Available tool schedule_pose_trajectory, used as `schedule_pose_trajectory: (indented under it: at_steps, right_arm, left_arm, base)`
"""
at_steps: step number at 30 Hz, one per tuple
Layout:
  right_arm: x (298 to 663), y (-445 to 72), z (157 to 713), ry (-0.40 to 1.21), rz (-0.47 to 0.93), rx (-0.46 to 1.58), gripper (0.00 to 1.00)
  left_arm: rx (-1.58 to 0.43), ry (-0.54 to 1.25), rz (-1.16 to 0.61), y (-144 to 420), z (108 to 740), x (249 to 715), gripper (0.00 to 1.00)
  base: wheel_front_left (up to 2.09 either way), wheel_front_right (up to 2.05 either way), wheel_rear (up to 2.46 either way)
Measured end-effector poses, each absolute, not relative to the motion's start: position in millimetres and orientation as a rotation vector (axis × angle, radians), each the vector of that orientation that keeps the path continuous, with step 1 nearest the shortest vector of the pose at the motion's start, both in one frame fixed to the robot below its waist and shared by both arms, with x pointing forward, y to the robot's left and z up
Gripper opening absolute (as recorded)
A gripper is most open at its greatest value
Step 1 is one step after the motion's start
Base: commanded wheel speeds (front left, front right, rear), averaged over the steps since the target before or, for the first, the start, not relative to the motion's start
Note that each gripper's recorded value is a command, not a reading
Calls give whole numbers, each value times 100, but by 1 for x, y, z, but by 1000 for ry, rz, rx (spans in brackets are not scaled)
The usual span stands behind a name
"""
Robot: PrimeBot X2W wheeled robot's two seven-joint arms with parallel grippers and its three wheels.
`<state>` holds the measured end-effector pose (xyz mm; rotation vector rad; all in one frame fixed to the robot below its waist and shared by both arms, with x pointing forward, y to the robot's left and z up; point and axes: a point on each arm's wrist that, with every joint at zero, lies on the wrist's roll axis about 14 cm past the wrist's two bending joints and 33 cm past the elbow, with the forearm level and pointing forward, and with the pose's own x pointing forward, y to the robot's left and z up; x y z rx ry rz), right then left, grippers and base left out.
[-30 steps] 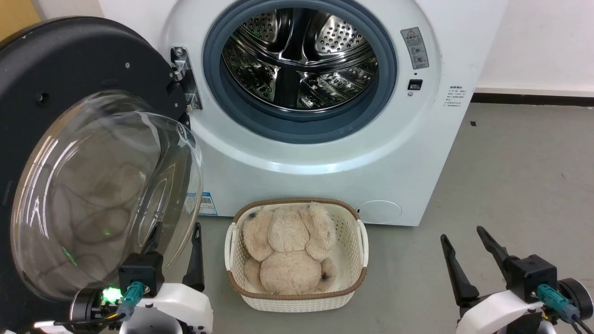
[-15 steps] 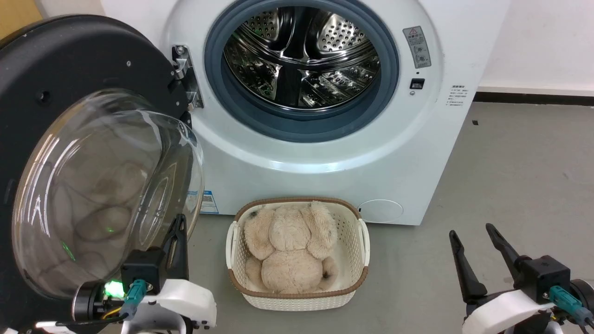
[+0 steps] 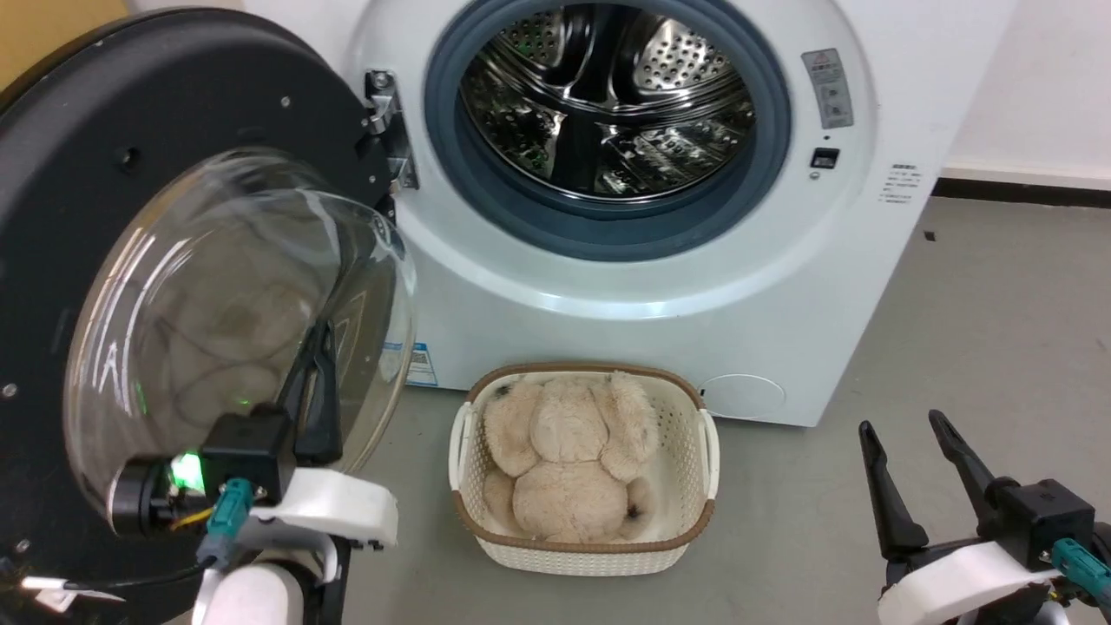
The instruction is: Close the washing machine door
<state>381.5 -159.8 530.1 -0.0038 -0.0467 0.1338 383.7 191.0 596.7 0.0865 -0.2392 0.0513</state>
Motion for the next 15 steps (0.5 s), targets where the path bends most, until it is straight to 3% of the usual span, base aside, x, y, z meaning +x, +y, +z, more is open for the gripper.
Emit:
schedule_pose_trajectory:
  at_steps: [15]
  right_arm:
    - [399,-138,530,-66,195,20,100]
  left_arm:
    - [70,-494,149,237,680,375,0]
  base:
    - [0,0,0]
